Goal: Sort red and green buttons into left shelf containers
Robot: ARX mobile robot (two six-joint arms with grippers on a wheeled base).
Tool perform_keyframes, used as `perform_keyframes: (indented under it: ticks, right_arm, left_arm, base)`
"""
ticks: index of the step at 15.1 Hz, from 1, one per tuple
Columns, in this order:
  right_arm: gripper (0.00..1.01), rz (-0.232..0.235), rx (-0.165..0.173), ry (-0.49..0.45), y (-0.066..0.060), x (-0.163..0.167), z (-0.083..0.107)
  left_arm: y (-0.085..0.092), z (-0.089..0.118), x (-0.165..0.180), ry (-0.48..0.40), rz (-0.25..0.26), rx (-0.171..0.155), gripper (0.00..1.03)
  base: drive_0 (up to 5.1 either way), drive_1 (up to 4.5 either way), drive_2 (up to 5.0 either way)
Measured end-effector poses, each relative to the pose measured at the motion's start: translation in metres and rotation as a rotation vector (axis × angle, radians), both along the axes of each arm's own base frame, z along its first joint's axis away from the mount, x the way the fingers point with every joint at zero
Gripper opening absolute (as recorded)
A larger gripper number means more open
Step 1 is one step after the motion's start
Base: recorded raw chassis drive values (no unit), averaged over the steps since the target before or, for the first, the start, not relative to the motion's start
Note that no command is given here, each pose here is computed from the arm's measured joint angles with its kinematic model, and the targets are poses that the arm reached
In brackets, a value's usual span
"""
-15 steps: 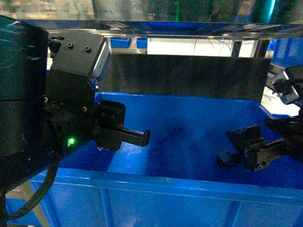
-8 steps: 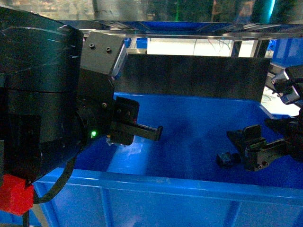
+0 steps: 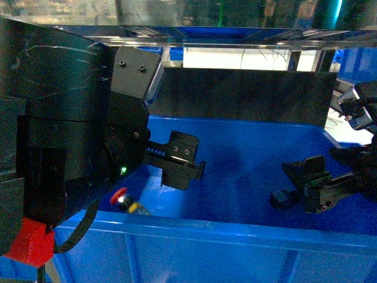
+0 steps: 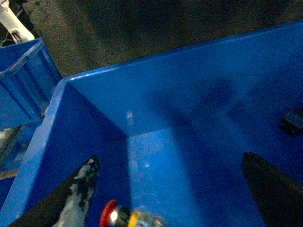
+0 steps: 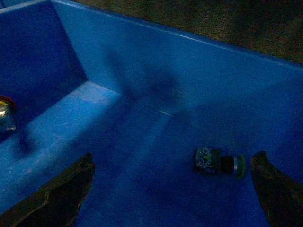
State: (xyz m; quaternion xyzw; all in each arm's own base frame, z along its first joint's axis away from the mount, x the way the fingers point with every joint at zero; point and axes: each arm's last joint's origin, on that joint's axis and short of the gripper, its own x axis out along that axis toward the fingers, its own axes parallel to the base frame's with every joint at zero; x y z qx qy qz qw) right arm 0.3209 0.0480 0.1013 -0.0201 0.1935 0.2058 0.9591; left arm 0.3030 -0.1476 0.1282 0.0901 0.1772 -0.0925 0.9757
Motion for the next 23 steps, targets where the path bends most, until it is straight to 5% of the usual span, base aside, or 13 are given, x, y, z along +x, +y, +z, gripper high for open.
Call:
perform_keyframes:
  ticks: [1,2,3,4,5,9,23]
  right_arm:
    - [0.97,-0.025,0.000,-0.032,0.000,0.001,0.001]
    - [0.63,-0.392,-0.046,-0.191,-0.017,-0.042,-0.008]
    - [0.28,-0.401,-0.005,-0.290,-0.027,-0.076,0.022]
    - [0.02,-0.421,0.005,-0.324,-0.036,-0.108,0.032]
    - [0.02,-0.395,0.027,-0.380,-0.041,-0.119,0.042]
    - [0.02,-0.422,0.022,-0.378,-0.049,-0.129,0.045]
    - [0.02,-0.414,0.026,-0.390,-0.048,-0.180,0.063]
  left_arm:
    - [0.001,0.001,0.001,-0.067,0.031,-0.023,0.95]
    - [0.053,0.001,-0.037,-0.292,0.189,-0.136,0.61]
    - [0.087,0.019,-0.073,-0.349,0.177,-0.174,0.26]
    - [0.111,0.021,-0.100,-0.337,0.199,-0.171,0.02]
    - [0.117,0.027,-0.109,-0.315,0.191,-0.167,0.02]
    - [0.123,0.034,-0.120,-0.346,0.186,-0.177,0.02]
    - [0.148,0.038,-0.165,-0.354,0.187,-0.181,0.02]
  base:
    - [0.0,0.00,0.0]
    - [0.0,0.00,0.0]
    - [0.0,0.00,0.0]
    - [0.0,0.00,0.0]
    - [0.0,0.00,0.0]
    - [0.0,0.00,0.0]
    - [0.0,0.00,0.0]
